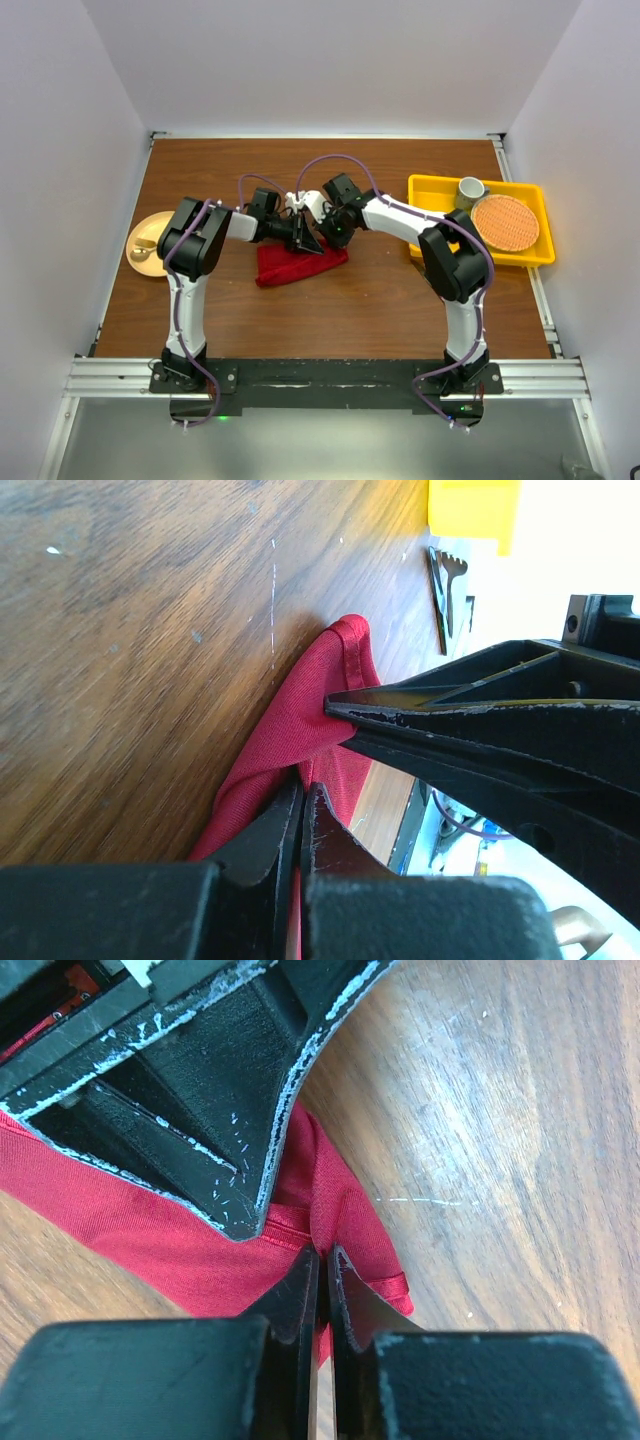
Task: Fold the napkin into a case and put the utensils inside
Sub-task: Stuff the top corner of the smaller-rectangle-folded napkin into the folded napkin.
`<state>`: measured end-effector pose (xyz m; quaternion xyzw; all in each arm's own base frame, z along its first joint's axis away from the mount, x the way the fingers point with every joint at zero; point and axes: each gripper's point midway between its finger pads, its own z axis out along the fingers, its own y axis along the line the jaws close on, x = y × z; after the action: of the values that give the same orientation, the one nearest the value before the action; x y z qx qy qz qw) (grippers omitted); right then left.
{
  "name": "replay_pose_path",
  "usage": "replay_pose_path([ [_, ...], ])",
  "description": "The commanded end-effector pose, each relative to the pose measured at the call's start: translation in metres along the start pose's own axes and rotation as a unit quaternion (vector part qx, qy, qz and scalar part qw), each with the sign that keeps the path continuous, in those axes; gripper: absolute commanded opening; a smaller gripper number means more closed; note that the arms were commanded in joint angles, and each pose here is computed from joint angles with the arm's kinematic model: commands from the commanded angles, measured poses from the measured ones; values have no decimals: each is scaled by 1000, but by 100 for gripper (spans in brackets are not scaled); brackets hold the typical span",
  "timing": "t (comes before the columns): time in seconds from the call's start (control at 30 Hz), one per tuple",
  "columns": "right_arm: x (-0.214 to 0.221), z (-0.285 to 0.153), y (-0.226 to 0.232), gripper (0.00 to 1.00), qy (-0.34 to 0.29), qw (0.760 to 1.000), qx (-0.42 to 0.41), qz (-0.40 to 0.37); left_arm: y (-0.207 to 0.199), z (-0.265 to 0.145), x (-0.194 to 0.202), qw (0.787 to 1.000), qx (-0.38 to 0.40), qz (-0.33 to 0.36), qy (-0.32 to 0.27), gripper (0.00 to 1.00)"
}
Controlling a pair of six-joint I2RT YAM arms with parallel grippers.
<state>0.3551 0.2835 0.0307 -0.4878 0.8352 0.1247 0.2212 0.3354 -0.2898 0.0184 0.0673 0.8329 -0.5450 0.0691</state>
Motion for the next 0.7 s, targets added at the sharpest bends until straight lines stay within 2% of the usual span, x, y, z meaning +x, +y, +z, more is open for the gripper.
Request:
replay_pose_path([
  [0.0, -32, -36, -24, 0, -42, 997, 58, 2, 34, 2, 4, 998, -53, -17, -6, 0],
  [0.17, -26, -32, -22, 0, -39, 998, 58, -6, 16, 0, -7, 999, -31, 2, -21, 0],
  [0.33, -15, -20, -17, 0, -28, 998, 50, -9, -41, -3, -25, 998, 36, 37, -46, 0],
  [0.43, -14, -17, -16, 0, -29, 999, 45, -11, -59, -3, -34, 996, 55, 42, -56, 0],
  [0.57, -13, -17, -13, 0, -29, 999, 38, -14, -56, -1, -38, 996, 53, 35, -57, 0],
  [0.67, -10, -14, -12, 0, -28, 999, 37, -14, -38, 2, -42, 997, 35, 12, -61, 0],
])
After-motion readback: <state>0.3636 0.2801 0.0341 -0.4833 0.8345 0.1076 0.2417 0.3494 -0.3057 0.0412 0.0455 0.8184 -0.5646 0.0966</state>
